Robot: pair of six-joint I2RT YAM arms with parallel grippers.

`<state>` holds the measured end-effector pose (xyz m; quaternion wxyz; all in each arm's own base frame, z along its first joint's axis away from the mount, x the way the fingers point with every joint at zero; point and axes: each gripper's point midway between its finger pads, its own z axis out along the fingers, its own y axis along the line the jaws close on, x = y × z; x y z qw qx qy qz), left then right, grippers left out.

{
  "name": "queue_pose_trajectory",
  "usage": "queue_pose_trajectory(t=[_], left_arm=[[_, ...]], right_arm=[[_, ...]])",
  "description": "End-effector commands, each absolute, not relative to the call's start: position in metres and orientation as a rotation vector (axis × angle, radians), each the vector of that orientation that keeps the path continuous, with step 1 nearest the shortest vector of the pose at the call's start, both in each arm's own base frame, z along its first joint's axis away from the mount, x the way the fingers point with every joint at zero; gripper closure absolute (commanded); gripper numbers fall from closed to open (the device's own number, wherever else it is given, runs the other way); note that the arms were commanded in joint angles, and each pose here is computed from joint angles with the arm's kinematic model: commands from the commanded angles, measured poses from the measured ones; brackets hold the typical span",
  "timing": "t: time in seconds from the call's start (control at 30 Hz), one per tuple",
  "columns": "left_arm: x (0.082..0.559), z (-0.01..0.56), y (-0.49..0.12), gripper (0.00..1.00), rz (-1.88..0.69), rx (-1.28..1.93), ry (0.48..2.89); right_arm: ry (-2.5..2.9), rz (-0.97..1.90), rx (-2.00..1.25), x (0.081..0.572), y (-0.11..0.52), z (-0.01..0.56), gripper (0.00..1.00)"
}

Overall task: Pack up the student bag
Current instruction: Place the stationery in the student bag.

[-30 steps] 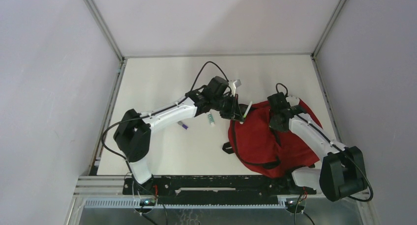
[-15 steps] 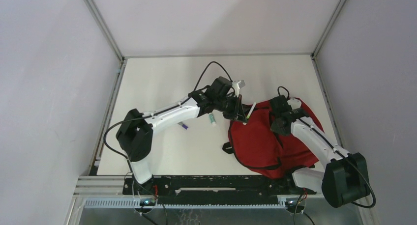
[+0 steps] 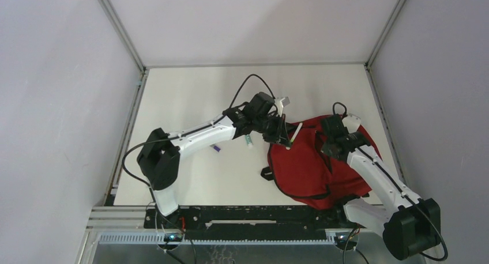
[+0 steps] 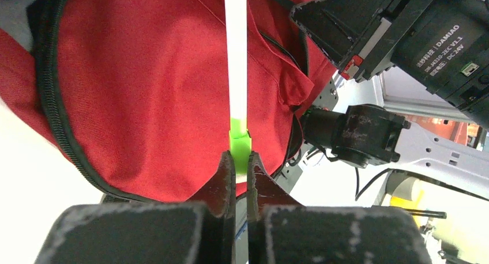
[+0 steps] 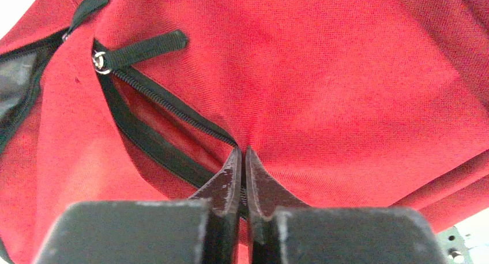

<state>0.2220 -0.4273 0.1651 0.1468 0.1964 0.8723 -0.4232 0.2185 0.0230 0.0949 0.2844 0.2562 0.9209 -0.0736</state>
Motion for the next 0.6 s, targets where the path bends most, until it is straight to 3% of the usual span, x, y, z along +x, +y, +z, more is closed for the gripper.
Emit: queue_pose_trajectory(t=[0.0, 0.3, 0.57], left_arm=[[0.215, 0.201, -0.448, 1.0, -1.314, 0.652, 2.403], [0.173, 0.185, -0.463, 1.0, -1.481, 0.6, 2.528], [0.139, 0.188, -0.497, 1.0, -1.888, 0.518, 2.6]], right_arm=[[2.428, -0.201, 0.685, 0.22, 0.02, 0.103, 1.0], [2.386, -0.041, 0.646, 0.227, 0.034, 0.128, 1.0], [2.381, -0.029, 0.633, 0.227, 0.037, 0.137, 1.0]])
